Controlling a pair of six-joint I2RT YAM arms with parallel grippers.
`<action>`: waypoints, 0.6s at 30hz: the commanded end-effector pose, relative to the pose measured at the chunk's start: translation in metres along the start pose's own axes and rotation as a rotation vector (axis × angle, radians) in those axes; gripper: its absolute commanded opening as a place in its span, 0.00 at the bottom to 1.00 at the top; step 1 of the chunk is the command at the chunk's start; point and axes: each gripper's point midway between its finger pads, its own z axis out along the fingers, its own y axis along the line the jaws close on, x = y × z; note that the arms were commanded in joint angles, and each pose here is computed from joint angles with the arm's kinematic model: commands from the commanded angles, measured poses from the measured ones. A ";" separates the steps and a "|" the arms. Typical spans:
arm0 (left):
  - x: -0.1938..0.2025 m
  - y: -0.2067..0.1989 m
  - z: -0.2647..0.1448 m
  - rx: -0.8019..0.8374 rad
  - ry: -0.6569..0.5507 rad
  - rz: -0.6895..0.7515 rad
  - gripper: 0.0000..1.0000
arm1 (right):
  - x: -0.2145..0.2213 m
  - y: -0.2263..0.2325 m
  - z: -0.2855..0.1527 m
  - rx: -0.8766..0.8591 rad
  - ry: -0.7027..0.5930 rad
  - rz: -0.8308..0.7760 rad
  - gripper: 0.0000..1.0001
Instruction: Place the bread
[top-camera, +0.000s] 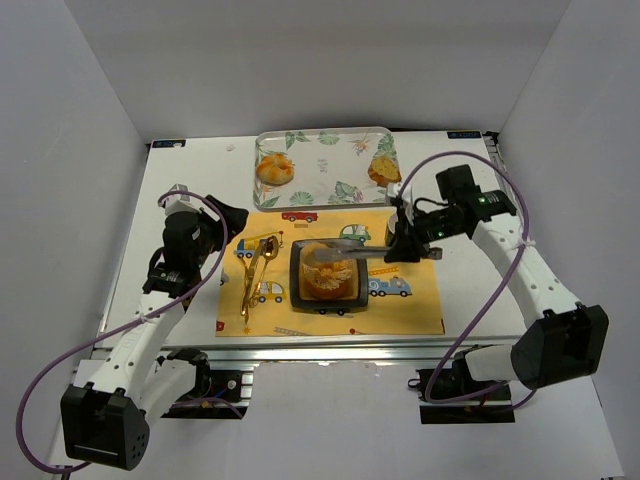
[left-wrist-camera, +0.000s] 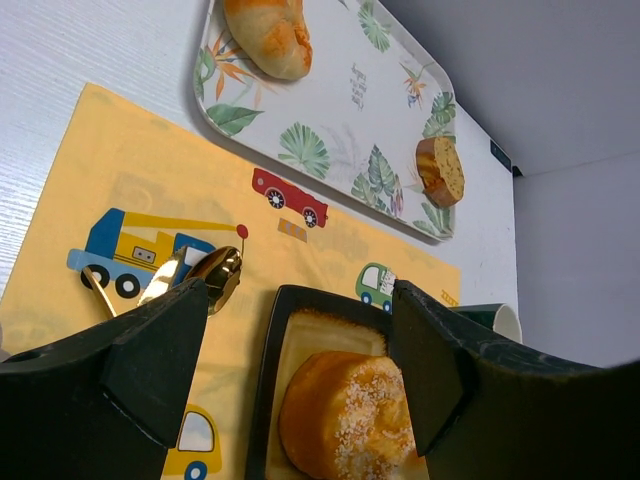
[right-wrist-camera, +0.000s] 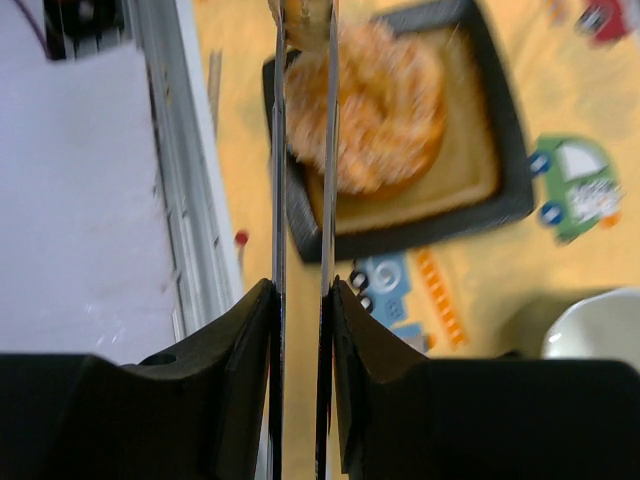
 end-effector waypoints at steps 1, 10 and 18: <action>-0.009 -0.011 -0.002 0.040 -0.024 0.012 0.83 | 0.027 0.010 -0.002 -0.006 0.068 -0.048 0.02; -0.003 -0.017 -0.004 0.085 -0.005 0.003 0.83 | 0.044 -0.006 0.004 0.055 0.108 0.004 0.13; -0.005 -0.013 -0.013 0.081 -0.030 -0.013 0.83 | 0.044 -0.025 0.006 0.118 0.121 0.010 0.47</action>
